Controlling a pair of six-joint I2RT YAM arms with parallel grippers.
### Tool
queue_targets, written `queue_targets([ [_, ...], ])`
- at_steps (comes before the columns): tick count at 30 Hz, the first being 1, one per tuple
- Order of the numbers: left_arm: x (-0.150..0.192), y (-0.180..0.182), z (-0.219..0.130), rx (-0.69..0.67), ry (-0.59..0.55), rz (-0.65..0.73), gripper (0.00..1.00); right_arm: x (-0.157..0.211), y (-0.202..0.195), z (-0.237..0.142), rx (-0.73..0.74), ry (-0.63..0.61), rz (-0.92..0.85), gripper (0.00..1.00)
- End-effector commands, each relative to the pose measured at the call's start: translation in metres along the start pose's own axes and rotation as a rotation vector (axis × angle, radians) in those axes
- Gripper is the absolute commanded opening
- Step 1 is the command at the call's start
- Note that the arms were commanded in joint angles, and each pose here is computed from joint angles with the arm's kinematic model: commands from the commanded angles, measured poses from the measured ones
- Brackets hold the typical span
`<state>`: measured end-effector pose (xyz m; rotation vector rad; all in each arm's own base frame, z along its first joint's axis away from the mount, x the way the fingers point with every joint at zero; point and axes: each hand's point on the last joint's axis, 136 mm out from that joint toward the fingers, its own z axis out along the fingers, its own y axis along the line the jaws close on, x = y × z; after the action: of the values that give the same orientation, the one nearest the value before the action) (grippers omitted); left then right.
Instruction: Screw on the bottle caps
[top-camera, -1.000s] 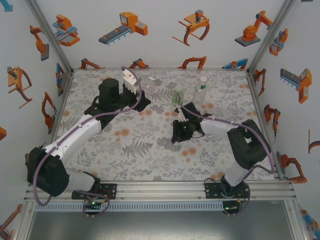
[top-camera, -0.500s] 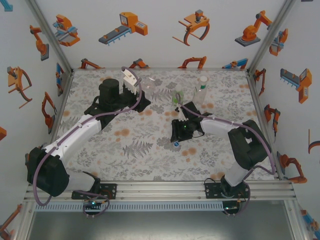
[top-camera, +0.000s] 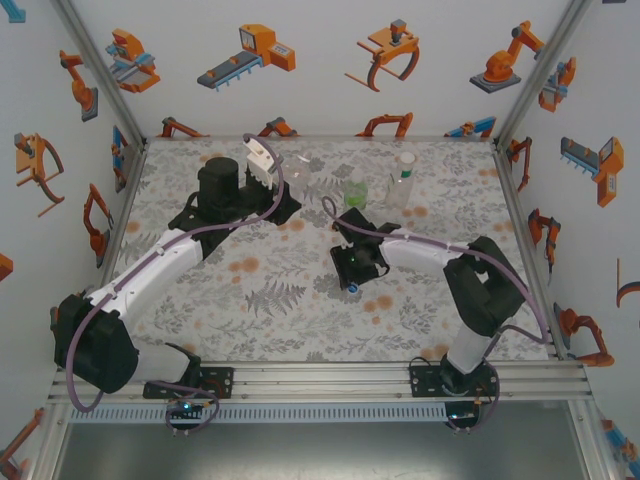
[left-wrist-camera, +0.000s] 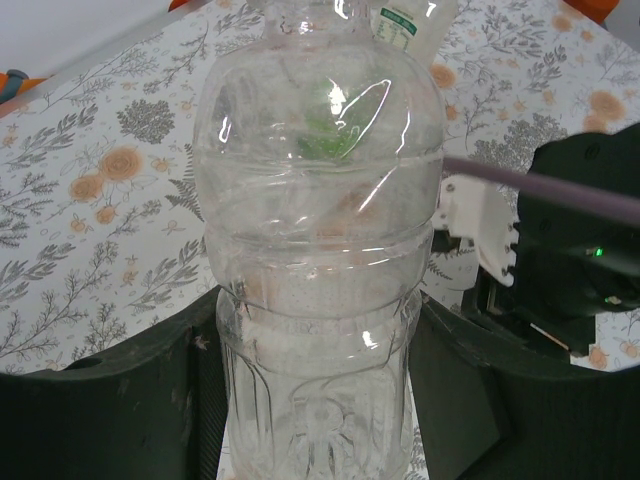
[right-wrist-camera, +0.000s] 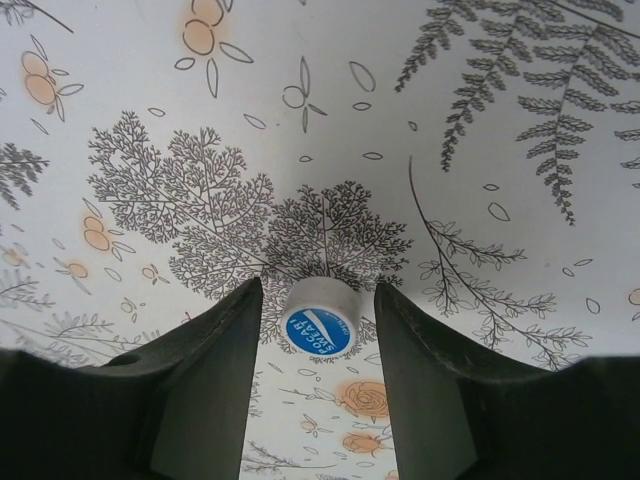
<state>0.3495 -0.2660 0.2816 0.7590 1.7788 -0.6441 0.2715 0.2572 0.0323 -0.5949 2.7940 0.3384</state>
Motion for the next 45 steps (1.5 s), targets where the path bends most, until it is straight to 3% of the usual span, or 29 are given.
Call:
queue_targets([
  [1,-0.017,-0.004,-0.001,0.017,-0.033,-0.001,0.09,0.023,-0.015,0.009,0.154,0.095,-0.068,0.46],
  [45,-0.018,-0.007,0.003,0.031,-0.034,-0.01,0.09,0.033,-0.006,0.001,0.151,0.071,-0.078,0.39],
])
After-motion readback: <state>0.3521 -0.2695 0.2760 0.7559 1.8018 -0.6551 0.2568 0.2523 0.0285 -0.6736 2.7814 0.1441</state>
